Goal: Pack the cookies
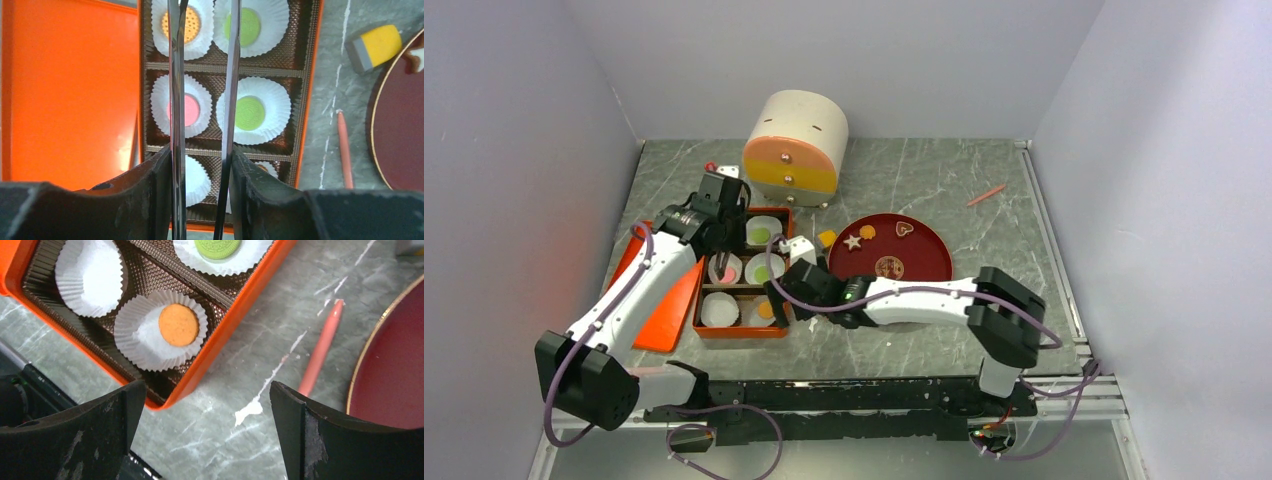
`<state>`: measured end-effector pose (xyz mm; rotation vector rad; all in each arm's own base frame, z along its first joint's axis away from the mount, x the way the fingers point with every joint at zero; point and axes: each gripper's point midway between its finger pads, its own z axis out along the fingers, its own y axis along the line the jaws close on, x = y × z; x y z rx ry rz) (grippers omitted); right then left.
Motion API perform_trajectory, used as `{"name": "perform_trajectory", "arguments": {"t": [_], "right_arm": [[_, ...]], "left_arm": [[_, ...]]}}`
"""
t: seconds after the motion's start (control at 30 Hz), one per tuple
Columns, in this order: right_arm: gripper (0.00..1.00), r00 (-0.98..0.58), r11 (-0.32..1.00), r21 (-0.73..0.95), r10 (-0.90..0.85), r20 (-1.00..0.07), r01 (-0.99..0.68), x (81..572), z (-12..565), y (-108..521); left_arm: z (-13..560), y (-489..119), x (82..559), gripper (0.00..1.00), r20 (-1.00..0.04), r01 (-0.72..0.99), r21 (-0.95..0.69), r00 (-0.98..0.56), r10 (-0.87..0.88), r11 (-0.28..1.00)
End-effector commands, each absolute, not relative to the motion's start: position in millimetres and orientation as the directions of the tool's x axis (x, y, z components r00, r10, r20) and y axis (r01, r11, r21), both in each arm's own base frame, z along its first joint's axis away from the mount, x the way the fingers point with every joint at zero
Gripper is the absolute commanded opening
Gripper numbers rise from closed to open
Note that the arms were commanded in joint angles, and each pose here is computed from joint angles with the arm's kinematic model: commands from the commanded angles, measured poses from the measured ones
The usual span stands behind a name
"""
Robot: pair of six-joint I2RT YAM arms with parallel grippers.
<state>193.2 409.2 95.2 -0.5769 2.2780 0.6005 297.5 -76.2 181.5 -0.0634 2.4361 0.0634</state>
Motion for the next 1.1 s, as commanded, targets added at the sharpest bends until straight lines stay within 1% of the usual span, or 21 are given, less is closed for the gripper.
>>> {"name": "perform_trajectory", "arguments": {"t": [0.0, 0.13, 0.27, 0.5, 0.63, 0.83, 1.07], "right_arm": [[1.00, -0.640, 0.822, 0.212, -0.222, -0.736, -0.529, 207.1, 95.5, 424.0], [1.00, -0.645, 0.846, 0.124, -0.291, -0.707, -0.518, 210.4, 72.9, 414.4], [1.00, -0.634, 0.871, 0.007, -0.352, -0.689, -0.491, 217.0, 62.7, 388.3], [1.00, -0.613, 0.885, -0.130, -0.408, -0.676, -0.446, 229.8, 66.5, 333.7], [1.00, -0.578, 0.872, -0.196, -0.450, -0.680, -0.448, 236.4, 73.3, 308.0], [1.00, -0.580, 0.875, -0.230, -0.458, -0.674, -0.425, 243.6, 77.6, 275.4], [1.00, -0.617, 0.930, -0.180, -0.349, -0.706, -0.321, 257.4, 90.7, 241.8]], "left_arm": [[209.6, -69.9, 311.5, 0.45, -0.715, -0.029, 0.050, -0.699, 0.015, 0.998], [213.2, -66.9, 310.0, 0.45, -0.717, -0.015, 0.071, -0.696, 0.040, 0.997], [218.9, -69.4, 306.9, 0.46, -0.723, 0.027, 0.071, -0.687, 0.070, 0.997], [223.1, -91.9, 299.3, 0.47, -0.729, 0.160, -0.004, -0.676, 0.107, 0.987], [226.6, -107.2, 293.8, 0.47, -0.725, 0.237, -0.024, -0.673, 0.146, 0.971], [232.9, -132.1, 286.2, 0.48, -0.735, 0.331, 0.001, -0.640, 0.225, 0.944], [233.5, -170.7, 275.1, 0.48, -0.734, 0.424, 0.032, -0.605, 0.310, 0.905]]}}
